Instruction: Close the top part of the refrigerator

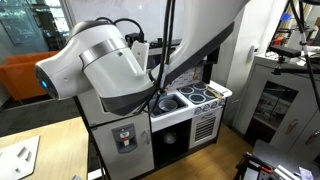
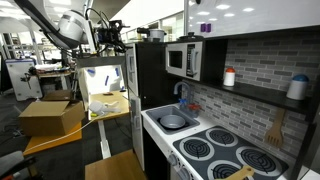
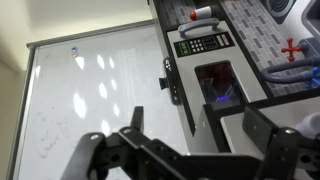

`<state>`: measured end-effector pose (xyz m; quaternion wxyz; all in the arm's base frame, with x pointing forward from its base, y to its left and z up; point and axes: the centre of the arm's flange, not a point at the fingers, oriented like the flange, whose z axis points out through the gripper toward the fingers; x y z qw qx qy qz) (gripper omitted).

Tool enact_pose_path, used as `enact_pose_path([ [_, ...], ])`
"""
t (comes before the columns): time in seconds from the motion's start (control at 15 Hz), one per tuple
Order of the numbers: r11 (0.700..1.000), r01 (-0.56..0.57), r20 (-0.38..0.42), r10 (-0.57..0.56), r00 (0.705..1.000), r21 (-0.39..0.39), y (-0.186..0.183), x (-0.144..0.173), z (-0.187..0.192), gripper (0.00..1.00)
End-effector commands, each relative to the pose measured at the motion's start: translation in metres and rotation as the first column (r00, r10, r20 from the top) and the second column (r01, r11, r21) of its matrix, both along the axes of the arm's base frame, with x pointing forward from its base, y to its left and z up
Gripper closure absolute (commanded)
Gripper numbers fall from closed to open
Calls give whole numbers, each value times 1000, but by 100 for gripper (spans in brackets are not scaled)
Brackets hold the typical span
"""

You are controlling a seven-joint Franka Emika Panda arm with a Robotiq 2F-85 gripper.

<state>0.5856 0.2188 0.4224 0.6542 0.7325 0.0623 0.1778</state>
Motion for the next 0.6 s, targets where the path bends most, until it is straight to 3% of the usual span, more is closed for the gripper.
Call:
enact_pose_path([
  [0.0,996,-94,25,94,995,-3,-5,-2,11,0],
  [0.53,986,-164,33,163,986,13,-7,-5,15,0],
])
